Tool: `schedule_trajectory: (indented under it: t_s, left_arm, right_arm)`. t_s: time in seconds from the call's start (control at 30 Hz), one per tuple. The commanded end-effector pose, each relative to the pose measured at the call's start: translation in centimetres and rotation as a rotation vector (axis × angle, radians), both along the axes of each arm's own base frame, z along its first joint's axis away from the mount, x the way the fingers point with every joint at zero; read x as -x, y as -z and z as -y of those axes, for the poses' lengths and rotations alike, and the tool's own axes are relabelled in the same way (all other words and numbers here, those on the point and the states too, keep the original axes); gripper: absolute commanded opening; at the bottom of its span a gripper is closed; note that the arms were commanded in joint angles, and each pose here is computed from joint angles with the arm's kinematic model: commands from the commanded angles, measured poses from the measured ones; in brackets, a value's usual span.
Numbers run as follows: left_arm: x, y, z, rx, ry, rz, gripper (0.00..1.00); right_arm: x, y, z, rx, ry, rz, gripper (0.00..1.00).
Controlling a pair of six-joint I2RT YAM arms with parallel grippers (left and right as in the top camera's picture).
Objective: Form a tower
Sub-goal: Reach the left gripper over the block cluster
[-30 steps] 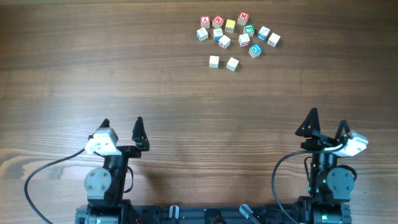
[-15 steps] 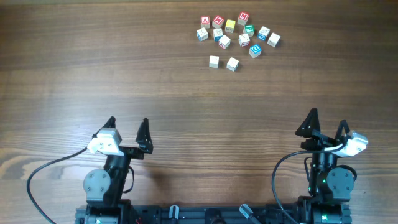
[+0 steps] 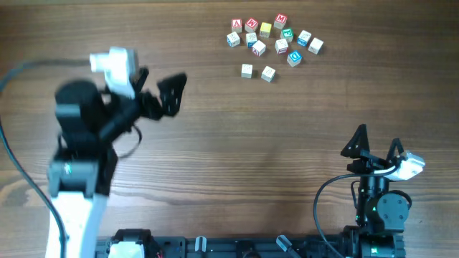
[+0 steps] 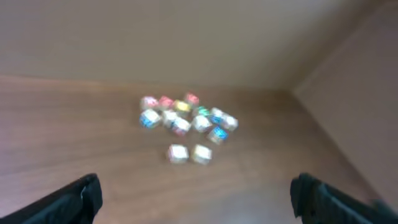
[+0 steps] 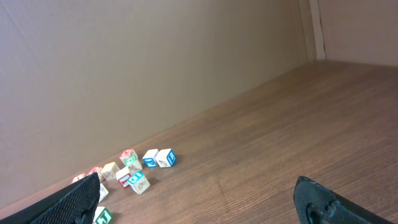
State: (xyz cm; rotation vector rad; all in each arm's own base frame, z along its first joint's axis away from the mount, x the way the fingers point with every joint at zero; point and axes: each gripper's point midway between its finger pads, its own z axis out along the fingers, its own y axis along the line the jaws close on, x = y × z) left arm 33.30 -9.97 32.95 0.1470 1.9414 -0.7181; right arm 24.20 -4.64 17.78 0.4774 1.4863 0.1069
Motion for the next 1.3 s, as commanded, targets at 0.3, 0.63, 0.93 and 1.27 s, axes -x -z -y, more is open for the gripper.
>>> schedule_trajectory:
  t_s: [0.3, 0.63, 0.93, 1.27]
  left_arm:
    - [-9.1, 1.9, 6.7, 0.036, 0.027, -0.068, 1.0]
    - [-18.8, 13.2, 13.0, -0.231, -0.139, -0.205, 1.0]
    - [-21.6, 23.0, 21.0, -0.174, -0.112, -0.355, 0.99]
    - [-23.7, 30.2, 20.4, -0.242, -0.159, -0.328, 0.93]
  right_arm:
    - [0.0, -0.3, -0.1, 0.01, -0.007, 0.01, 1.0]
    - [0.0, -0.3, -0.1, 0.01, -0.007, 0.01, 1.0]
    - [0.0, -0.3, -0.1, 0.01, -0.007, 0.01, 1.0]
    - [0.0, -0.3, -0.1, 0.01, -0.007, 0.01, 1.0]
